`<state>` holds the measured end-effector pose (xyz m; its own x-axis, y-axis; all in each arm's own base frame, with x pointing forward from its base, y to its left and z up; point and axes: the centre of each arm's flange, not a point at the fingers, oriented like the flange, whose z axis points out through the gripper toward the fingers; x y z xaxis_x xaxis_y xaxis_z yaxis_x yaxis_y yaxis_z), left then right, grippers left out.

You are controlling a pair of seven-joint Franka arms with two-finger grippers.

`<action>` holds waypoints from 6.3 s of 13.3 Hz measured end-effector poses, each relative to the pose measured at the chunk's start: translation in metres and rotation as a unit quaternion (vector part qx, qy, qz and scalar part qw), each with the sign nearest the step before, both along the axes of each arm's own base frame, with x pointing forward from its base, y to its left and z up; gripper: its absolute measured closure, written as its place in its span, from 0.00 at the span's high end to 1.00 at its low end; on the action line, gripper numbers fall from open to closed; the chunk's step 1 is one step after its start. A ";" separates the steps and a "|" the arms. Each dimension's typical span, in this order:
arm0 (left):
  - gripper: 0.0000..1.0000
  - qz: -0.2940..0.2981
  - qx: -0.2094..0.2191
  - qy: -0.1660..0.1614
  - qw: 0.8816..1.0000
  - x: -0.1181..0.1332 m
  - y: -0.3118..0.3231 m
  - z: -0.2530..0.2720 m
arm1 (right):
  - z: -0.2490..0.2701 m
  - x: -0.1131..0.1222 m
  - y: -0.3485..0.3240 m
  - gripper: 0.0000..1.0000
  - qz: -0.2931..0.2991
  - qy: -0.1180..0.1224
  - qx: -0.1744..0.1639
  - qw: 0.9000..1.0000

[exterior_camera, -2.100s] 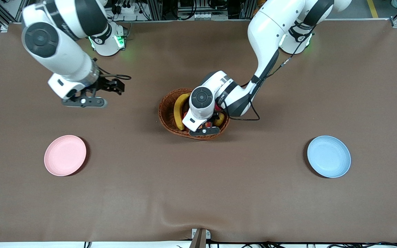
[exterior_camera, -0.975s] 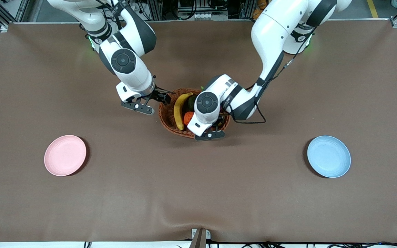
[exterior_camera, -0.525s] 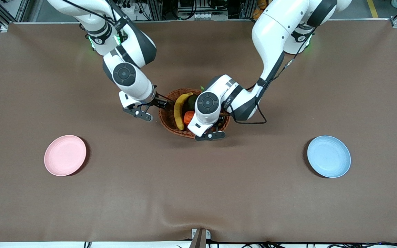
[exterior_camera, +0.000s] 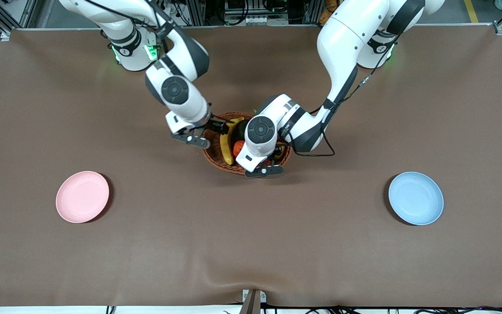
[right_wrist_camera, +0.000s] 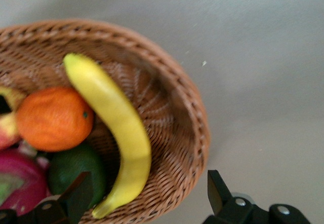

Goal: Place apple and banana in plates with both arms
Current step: 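Close the left gripper on the apple and lift it from the basket, then carry the apple with the left gripper onto the light blue plate, then open the left gripper while the right gripper lifts the banana, then carry the banana with the right gripper and lower it onto the pink plate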

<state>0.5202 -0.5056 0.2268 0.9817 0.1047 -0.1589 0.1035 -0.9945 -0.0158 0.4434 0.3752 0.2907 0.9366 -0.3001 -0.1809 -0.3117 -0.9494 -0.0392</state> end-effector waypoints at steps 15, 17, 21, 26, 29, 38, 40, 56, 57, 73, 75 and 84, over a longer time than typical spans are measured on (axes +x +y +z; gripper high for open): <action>0.69 0.011 0.022 0.014 1.000 0.013 0.028 0.086 | 0.003 -0.001 0.001 1.00 0.025 -0.006 0.006 1.000; 0.69 0.033 0.018 0.006 0.999 0.031 0.057 0.125 | -0.001 0.000 0.003 1.00 0.023 -0.013 0.014 1.000; 0.69 0.025 0.011 0.002 1.000 0.076 0.153 0.193 | -0.029 0.002 0.008 1.00 0.016 -0.014 0.035 0.999; 0.69 -0.017 -0.007 0.034 0.999 0.137 0.350 0.205 | -0.065 -0.006 0.020 0.98 0.017 -0.003 0.052 0.999; 0.69 -0.044 -0.011 0.042 0.998 0.153 0.453 0.189 | -0.074 -0.011 0.023 0.82 0.021 0.004 0.051 0.998; 0.69 -0.124 -0.046 -0.003 0.991 0.187 0.604 0.031 | -0.098 -0.019 0.024 0.56 0.023 0.026 0.043 0.998; 0.69 -0.128 -0.050 0.000 0.990 0.188 0.596 0.022 | -0.100 -0.015 0.019 0.42 0.018 0.023 0.041 0.999; 1.00 -0.163 -0.021 -0.110 0.980 0.147 0.522 0.324 | 0.038 0.087 -0.103 0.42 -0.016 -0.004 -0.037 0.999; 1.00 -0.165 -0.020 -0.113 0.980 0.138 0.511 0.340 | 0.037 0.102 -0.135 0.42 -0.019 -0.005 -0.038 0.999; 1.00 -0.072 -0.016 -0.069 0.995 0.004 0.483 0.437 | -0.055 0.193 -0.446 0.42 -0.024 -0.017 -0.079 0.996; 1.00 -0.061 -0.015 -0.058 0.996 -0.011 0.482 0.436 | -0.069 0.194 -0.461 0.42 -0.018 -0.024 -0.081 0.996; 1.00 -0.056 -0.002 -0.045 0.997 -0.020 0.480 0.433 | -0.003 0.208 -0.431 1.00 0.047 -0.042 -0.072 0.995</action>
